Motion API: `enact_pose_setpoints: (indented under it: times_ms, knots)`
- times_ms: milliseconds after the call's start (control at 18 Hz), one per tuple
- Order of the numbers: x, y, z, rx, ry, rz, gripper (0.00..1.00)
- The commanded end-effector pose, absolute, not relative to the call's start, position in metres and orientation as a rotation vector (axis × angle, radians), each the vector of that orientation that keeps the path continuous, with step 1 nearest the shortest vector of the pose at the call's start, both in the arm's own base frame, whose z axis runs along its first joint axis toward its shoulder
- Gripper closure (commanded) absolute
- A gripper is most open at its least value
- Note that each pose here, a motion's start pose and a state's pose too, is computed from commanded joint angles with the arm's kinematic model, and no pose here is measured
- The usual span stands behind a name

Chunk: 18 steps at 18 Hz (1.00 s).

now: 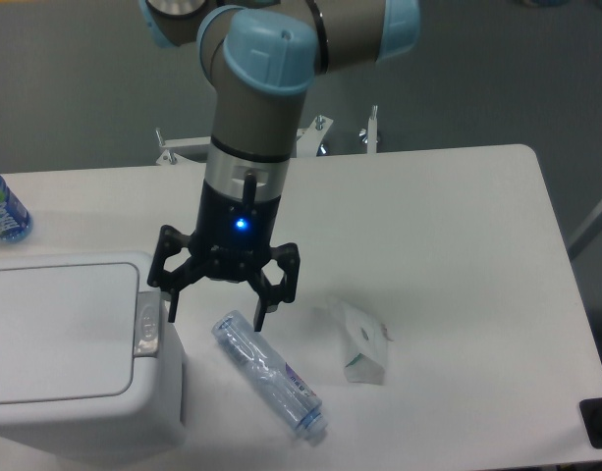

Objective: Open the trash can
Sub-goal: 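Lower the gripper finger onto the lid's front edge beside the bin, then push the lid edge to swing the white bin lid open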

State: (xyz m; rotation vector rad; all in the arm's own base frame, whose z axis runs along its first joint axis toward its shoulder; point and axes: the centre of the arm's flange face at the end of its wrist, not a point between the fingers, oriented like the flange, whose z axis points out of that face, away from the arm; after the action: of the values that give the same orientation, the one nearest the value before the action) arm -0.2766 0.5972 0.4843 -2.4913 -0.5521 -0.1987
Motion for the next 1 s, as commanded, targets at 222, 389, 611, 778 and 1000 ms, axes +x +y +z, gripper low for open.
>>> enact_pose_setpoints:
  times_ms: [222, 389, 611, 778, 1000]
  knots:
    - [-0.277, 0.601, 0.478, -2.498, -0.562, -0.209, 0.0]
    - [-0.277, 0.602, 0.476, -2.499, -0.561, -0.21, 0.0]
    - [-0.278, 0.604, 0.473, -2.504, -0.562, -0.213, 0.0]
    - [-0.278, 0.604, 0.471, -2.507, -0.563, -0.215, 0.0]
    - [-0.279, 0.605, 0.469, -2.51, -0.563, -0.215, 0.0]
